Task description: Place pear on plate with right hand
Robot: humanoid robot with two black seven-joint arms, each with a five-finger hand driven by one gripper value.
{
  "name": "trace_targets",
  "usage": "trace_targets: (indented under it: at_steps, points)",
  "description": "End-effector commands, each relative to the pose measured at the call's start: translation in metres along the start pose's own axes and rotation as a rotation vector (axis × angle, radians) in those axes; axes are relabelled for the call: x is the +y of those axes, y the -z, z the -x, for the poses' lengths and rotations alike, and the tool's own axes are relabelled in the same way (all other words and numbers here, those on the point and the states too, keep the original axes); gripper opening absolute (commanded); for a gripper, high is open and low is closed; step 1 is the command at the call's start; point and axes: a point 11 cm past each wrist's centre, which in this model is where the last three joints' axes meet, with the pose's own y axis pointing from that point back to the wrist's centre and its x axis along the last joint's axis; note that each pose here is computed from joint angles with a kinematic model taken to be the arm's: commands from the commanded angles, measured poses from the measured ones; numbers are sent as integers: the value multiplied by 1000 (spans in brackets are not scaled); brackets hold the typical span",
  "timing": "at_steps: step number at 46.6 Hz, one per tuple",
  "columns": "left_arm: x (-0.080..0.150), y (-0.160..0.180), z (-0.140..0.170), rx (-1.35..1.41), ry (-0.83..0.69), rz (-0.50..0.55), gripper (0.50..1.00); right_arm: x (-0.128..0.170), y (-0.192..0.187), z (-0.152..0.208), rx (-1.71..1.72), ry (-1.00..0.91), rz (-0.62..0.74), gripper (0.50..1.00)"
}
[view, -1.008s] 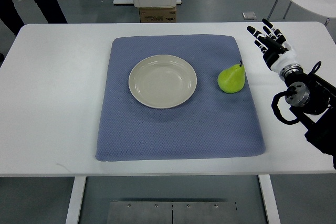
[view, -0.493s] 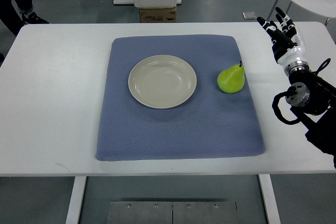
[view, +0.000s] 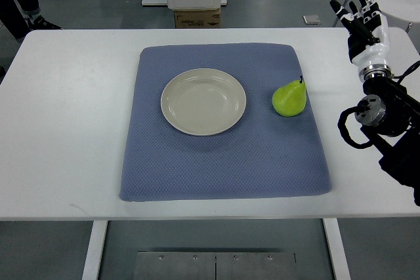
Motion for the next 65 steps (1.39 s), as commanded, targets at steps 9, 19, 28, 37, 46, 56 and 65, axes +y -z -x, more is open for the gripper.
trace_targets:
  at_steps: [9,19,28,37,46,56,65]
  points:
    - [0,0,0,1,1,0,1000,7,-12,14,-42,173,74,1000]
    - [0,0,0,0,0,0,1000,10,-15,11,198,341,210,1000]
    - [0,-1,0,0,0,1,1000,19,-8,-2,316,471,281,1000]
    - [0,0,0,-1,0,0,1000,29,-9,-10,470,571,312,1000]
    - [0,0,0,0,0,0,1000,34,-13,-13,563,623,310,1000]
    - [0,0,0,0,0,0,1000,35,-18,-26,692,572,300,1000]
    - [0,0,0,0,0,0,1000,40,-30,-29,821,586,313,1000]
